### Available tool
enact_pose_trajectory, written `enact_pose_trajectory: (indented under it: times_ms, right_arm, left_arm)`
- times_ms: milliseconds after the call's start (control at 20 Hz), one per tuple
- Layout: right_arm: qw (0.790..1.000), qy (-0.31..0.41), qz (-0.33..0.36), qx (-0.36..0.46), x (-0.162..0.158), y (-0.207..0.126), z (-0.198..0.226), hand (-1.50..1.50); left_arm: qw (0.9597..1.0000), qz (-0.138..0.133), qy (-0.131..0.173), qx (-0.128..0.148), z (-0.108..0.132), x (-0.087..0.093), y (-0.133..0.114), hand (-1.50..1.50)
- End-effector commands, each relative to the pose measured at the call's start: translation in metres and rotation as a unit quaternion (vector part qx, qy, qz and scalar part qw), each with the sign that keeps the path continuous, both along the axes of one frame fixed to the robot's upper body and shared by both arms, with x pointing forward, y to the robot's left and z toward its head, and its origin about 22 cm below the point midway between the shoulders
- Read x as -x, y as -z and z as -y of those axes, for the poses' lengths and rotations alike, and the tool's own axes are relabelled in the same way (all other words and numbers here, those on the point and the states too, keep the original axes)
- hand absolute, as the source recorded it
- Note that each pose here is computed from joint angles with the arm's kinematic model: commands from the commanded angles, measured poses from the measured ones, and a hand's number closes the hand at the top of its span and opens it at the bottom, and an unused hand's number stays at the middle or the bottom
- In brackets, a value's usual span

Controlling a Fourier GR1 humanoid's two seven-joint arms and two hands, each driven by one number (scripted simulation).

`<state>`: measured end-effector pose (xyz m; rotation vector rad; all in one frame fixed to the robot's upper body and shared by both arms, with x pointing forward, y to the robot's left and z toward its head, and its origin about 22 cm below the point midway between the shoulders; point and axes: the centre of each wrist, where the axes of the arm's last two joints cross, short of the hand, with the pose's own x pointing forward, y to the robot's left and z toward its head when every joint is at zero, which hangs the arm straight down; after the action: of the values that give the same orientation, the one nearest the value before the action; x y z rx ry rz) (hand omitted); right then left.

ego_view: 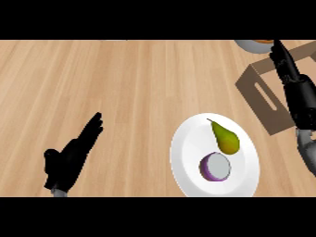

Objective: Pick the can from the plate and place it in the cardboard box

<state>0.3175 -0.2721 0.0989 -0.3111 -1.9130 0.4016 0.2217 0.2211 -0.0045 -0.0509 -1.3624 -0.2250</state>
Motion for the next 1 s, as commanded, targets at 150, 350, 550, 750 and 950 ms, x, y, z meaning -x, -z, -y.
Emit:
enact_pose_trajectory:
  times_ms: [150, 350, 550, 750, 950]
  right_arm:
    - [0.986, 0.041, -0.090, -0.138, 0.042, 0.058, -0.023, -1.50]
    - [0.961, 0.034, -0.121, 0.247, 0.065, 0.078, 0.046, -1.50]
    - [0.989, 0.083, -0.119, -0.009, 0.141, 0.141, -0.021, -1.50]
    - [0.995, 0.048, -0.056, -0.061, 0.182, 0.159, -0.006, -1.50]
    - [0.997, 0.029, -0.039, 0.053, 0.180, 0.133, 0.029, -1.50]
  left_arm:
    - [0.9734, 0.049, -0.148, -0.168, -0.097, -0.013, -0.022, 0.00]
    - [0.9594, 0.047, -0.177, -0.215, -0.117, -0.013, -0.027, 0.00]
    - [0.9447, 0.044, -0.220, -0.239, -0.143, -0.014, -0.026, 0.00]
    - [0.9462, 0.048, -0.216, -0.236, -0.135, -0.015, -0.017, 0.00]
    - [0.9457, 0.048, -0.207, -0.246, -0.138, -0.037, -0.020, 0.00]
